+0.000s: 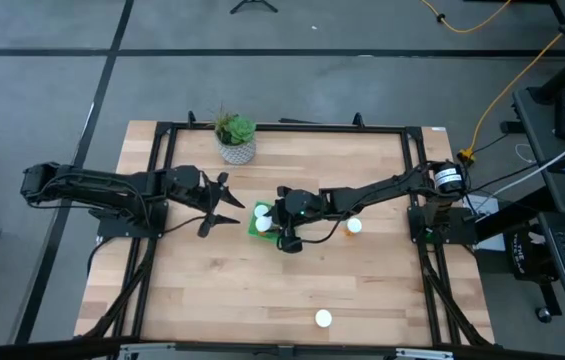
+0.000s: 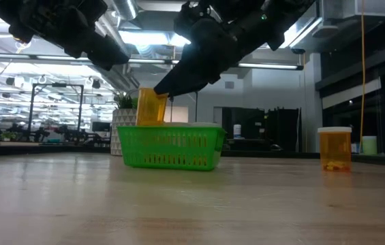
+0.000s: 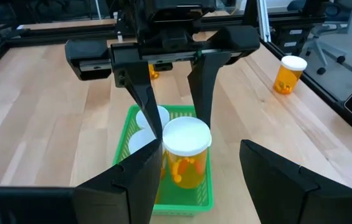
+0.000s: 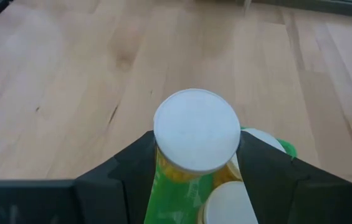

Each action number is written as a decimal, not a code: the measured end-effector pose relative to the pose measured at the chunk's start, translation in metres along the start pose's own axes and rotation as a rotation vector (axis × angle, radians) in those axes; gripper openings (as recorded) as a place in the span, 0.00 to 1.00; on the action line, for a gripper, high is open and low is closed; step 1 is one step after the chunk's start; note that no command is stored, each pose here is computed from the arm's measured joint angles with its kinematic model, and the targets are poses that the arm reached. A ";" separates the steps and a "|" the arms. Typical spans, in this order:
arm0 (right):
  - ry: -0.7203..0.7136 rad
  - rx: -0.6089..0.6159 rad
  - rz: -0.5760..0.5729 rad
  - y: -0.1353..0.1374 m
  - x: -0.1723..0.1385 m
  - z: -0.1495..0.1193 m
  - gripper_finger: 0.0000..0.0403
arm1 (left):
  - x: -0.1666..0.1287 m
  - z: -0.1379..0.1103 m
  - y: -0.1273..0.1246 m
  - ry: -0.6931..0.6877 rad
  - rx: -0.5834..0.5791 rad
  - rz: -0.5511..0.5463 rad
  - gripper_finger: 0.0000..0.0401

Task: Pick and place pill bottles into a basket
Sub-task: Put the orange medicine bottle into the green bin

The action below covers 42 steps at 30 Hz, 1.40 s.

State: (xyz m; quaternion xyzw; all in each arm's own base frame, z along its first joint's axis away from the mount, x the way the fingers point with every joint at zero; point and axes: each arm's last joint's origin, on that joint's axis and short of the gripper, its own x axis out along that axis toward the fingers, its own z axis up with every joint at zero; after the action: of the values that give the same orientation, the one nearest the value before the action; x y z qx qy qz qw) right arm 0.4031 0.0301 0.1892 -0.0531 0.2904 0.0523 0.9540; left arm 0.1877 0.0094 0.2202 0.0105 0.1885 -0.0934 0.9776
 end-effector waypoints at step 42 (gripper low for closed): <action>0.016 -0.022 -0.028 -0.003 0.021 -0.015 0.52 | 0.000 0.000 0.000 0.004 -0.001 0.000 0.52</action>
State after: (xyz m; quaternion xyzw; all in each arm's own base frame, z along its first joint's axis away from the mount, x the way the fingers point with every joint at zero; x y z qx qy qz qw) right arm 0.4121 0.0267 0.1654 -0.0682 0.2966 0.0419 0.9517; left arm 0.1876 0.0094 0.2198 0.0101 0.1906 -0.0933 0.9772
